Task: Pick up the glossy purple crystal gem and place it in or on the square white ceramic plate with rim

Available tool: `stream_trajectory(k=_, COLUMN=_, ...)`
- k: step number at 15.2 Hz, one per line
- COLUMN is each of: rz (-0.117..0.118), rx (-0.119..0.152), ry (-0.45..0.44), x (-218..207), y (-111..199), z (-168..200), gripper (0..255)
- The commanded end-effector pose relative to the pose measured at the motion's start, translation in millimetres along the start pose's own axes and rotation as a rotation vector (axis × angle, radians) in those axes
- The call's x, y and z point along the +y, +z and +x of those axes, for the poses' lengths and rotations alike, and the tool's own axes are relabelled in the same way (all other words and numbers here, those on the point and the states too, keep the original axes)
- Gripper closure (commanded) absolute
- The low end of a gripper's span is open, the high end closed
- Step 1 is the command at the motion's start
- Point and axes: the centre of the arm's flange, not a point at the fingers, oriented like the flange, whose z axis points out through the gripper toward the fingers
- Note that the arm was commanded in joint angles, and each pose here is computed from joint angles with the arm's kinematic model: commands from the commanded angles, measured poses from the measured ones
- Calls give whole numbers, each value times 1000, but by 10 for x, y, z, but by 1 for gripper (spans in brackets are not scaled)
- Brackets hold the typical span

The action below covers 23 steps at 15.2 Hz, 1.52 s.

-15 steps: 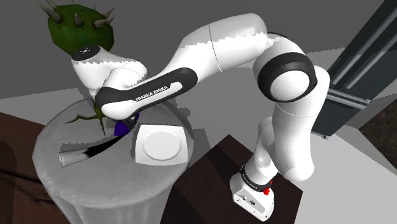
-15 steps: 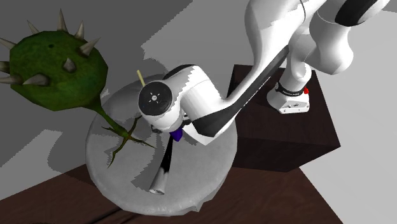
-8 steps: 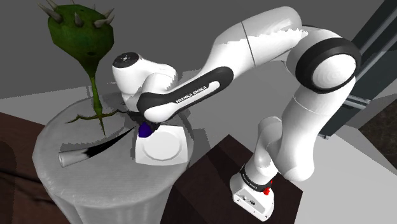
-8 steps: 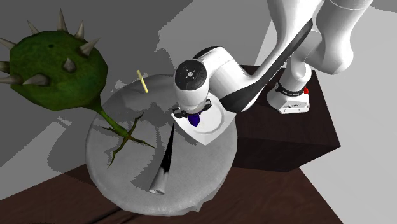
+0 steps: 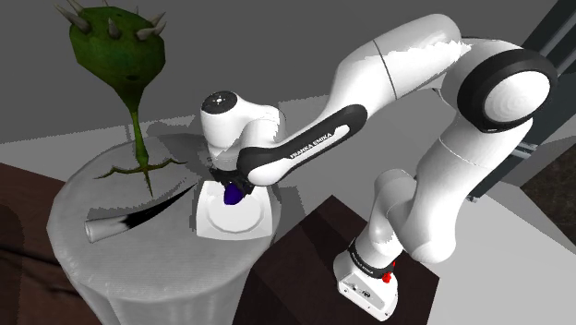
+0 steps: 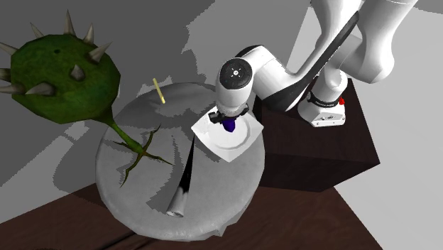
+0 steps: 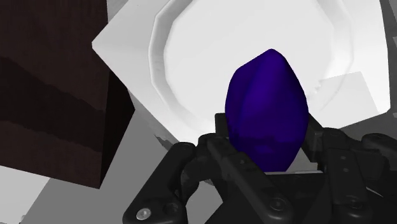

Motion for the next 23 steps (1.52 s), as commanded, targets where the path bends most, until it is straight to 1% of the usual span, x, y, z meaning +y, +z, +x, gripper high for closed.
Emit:
stream_trajectory(k=1, rz=1, rx=0, ry=0, x=5, y=106, z=-30, gripper=255)
stream_trajectory(k=9, rz=1, rx=0, ry=0, x=-22, y=492, z=-143, gripper=255)
stream_trajectory(k=16, rz=1, rx=0, ry=0, x=-22, y=492, z=-143, gripper=255)
stream_trajectory(k=17, rz=1, rx=0, ry=0, x=-22, y=492, z=-143, gripper=0)
stream_trajectory(k=22, rz=0, rx=0, ry=0, x=-22, y=492, z=-143, gripper=0)
stream_trajectory(k=23, rz=1, rx=0, ry=0, x=-22, y=360, z=-143, gripper=0)
